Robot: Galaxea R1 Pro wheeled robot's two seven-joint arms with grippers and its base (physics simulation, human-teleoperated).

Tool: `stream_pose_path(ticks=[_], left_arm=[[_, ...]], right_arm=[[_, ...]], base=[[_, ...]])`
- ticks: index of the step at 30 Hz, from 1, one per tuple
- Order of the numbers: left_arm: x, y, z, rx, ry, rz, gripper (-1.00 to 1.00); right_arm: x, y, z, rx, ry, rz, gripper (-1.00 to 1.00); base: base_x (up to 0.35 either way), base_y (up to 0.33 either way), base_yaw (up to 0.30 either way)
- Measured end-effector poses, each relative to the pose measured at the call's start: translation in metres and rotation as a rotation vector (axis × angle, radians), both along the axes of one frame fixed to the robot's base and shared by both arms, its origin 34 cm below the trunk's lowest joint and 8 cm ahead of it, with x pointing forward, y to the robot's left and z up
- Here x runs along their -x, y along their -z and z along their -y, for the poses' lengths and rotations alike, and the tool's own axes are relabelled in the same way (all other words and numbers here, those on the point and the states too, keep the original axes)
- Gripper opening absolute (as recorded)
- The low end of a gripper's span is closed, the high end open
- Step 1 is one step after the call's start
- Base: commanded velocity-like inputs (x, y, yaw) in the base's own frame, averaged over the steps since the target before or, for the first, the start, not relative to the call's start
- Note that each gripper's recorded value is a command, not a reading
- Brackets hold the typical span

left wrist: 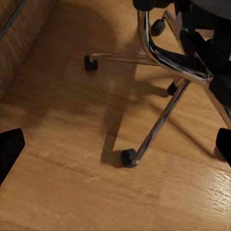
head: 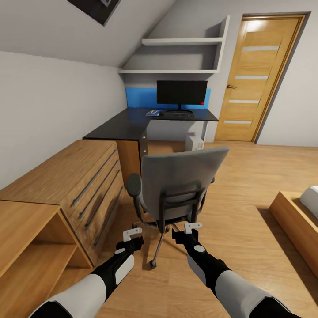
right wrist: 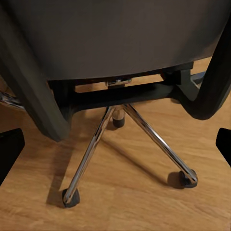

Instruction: In the bedroom, organize the workspace by keeping the computer under the desk, ensuring the monitor is on the desk, placing the keyboard on the desk next to the monitor, placing the mouse on the desk next to the keyboard, moving the folder from the swivel chair onto the desk next to the mouse, stacking the notebook on top of the folder with the pen on top of the notebook, and positioning the swivel chair next to the desk.

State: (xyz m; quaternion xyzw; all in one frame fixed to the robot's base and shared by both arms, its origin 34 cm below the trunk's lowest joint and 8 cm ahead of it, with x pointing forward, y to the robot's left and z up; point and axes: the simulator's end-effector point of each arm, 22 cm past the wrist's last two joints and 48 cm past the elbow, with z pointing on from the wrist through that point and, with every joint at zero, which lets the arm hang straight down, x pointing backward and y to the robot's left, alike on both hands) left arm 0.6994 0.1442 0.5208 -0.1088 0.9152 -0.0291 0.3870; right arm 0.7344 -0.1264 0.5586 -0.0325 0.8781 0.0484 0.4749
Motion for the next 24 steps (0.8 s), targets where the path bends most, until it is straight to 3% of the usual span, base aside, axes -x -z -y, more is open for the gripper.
stream_pose_path(ticks=[24], left_arm=[[0.008,0.049,-0.001,0.000,-0.002,0.000,1.00]], right_arm=[[0.003,0.041,0.000,-0.008,0.006,0.039,1.00]], base=[[0.000,0.000,0.000]])
